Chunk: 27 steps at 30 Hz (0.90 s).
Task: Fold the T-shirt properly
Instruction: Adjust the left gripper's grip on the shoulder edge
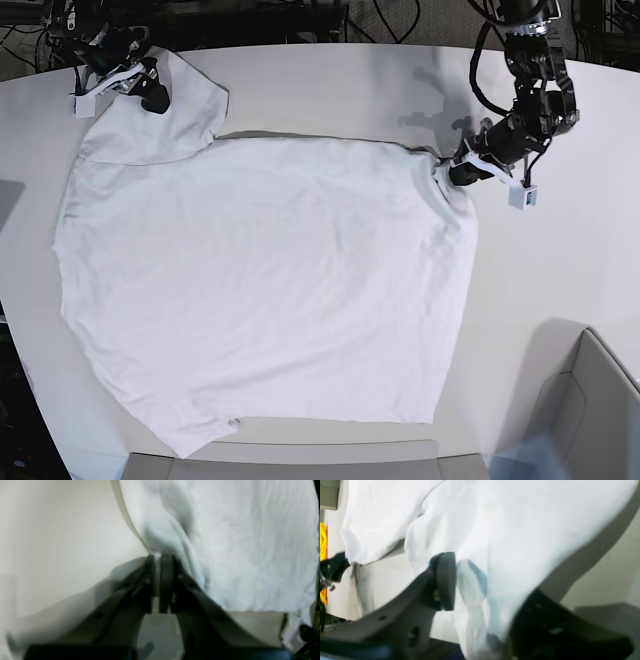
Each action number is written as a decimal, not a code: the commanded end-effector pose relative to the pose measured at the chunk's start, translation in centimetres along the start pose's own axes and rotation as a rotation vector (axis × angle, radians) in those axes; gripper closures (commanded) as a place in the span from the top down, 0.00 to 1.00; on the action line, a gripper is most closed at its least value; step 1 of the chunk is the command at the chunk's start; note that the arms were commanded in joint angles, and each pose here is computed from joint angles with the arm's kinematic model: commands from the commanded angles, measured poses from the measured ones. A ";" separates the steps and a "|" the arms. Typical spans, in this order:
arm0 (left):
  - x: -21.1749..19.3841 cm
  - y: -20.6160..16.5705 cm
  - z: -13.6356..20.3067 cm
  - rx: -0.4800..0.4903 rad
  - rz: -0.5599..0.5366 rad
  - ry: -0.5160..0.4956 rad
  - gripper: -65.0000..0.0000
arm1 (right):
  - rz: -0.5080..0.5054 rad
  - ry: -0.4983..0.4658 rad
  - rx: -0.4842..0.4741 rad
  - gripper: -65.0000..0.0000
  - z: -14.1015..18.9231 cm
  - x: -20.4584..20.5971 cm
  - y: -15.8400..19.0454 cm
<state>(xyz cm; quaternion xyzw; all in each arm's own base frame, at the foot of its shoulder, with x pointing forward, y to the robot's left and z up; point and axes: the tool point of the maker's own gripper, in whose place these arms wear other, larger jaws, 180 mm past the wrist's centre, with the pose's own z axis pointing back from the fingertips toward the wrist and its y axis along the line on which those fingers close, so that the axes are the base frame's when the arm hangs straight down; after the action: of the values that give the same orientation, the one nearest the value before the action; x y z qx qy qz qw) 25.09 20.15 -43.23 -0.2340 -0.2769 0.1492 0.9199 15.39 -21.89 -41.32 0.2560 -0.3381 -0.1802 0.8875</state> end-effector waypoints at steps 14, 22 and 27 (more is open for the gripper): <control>3.0 4.9 5.6 0.149 -0.004 -0.115 0.00 | 0.174 -0.090 0.017 0.00 2.4 4.5 3.4; 4.2 5.0 6.1 0.156 0.007 -0.148 0.00 | 0.182 -0.090 0.012 0.00 2.6 4.7 3.3; 5.7 3.0 6.0 0.113 -0.022 -0.127 0.10 | 0.187 -0.089 0.013 0.00 2.5 4.8 3.3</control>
<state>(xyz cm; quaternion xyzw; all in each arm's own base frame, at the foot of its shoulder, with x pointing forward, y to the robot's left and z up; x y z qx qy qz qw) 24.83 26.70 -39.24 -0.1687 -0.3063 0.1769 0.9200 17.03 -22.25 -36.40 0.2187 -0.3834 -0.1134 0.8901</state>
